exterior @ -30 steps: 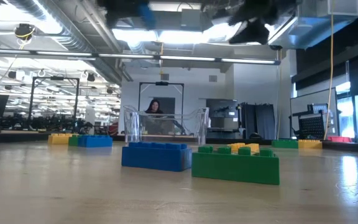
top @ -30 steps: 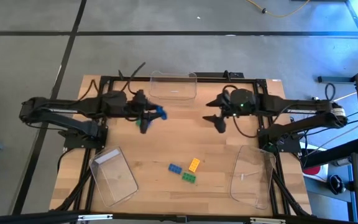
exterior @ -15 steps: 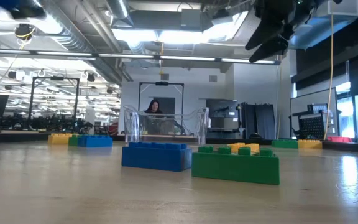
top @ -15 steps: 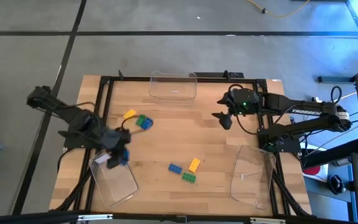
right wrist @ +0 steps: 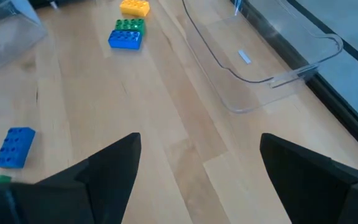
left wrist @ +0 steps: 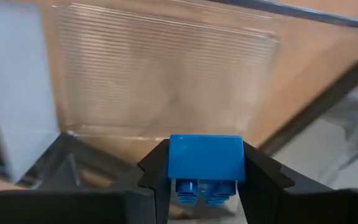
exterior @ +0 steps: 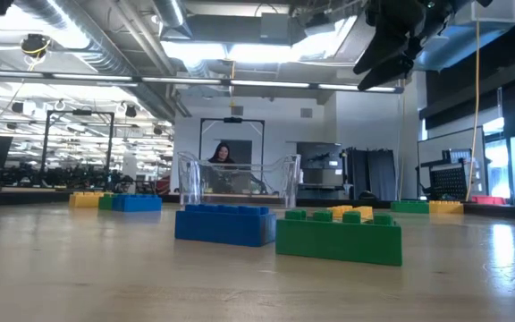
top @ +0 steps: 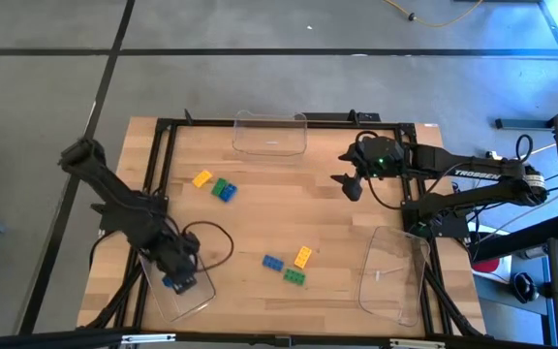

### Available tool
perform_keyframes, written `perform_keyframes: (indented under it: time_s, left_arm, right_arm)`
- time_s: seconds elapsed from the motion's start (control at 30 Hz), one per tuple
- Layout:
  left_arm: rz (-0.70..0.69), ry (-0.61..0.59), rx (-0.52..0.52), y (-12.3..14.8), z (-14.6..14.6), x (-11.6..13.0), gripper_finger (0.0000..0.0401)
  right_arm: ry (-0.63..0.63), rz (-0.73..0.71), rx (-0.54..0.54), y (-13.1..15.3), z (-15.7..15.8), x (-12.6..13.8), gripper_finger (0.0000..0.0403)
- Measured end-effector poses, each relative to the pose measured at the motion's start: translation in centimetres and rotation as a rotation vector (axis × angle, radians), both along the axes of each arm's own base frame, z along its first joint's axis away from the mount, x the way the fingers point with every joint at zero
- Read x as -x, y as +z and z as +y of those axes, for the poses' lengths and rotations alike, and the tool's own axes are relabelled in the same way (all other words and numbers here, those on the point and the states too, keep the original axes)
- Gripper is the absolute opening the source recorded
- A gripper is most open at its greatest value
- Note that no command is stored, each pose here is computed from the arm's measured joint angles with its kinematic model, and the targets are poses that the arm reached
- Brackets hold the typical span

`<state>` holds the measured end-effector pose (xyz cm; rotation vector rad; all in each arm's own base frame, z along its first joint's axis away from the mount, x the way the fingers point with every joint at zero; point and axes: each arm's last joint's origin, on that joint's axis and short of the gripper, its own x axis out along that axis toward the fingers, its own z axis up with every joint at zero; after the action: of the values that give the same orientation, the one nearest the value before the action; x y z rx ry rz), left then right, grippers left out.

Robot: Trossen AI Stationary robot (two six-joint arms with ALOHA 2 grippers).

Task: Sort & place blocks by color
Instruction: Put the top right blue game piece into the bottom left transparent bin

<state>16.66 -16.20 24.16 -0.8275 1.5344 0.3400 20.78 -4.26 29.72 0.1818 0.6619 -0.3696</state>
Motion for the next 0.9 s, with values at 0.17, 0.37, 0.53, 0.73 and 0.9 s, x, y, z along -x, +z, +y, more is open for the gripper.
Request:
perform_keyframes:
  time_s: [0.17,0.37,0.53,0.73,0.9]
  left_arm:
    - [0.064,0.005,-0.038,-3.0,-1.1,-1.1,0.0129]
    - [0.118,-0.017,-0.083,-5.2,-1.8,-2.0,0.0129]
    - [0.104,-0.065,-0.083,-6.1,-2.3,-2.5,0.0129]
    - [0.112,-0.068,-0.098,-6.3,-2.3,-2.5,0.0166]
    - [0.127,-0.063,-0.086,-5.9,-2.0,-2.3,0.0212]
  right_arm:
    - [0.000,0.000,0.000,0.0,0.0,0.0,0.0331]
    - [0.016,0.005,0.019,0.0,0.0,0.0,0.0331]
    - [0.016,0.004,0.019,0.0,0.0,0.0,0.0331]
    - [0.015,0.003,0.018,0.0,0.0,0.0,0.0331]
    - [0.015,0.002,0.018,0.0,0.0,0.0,0.0331]
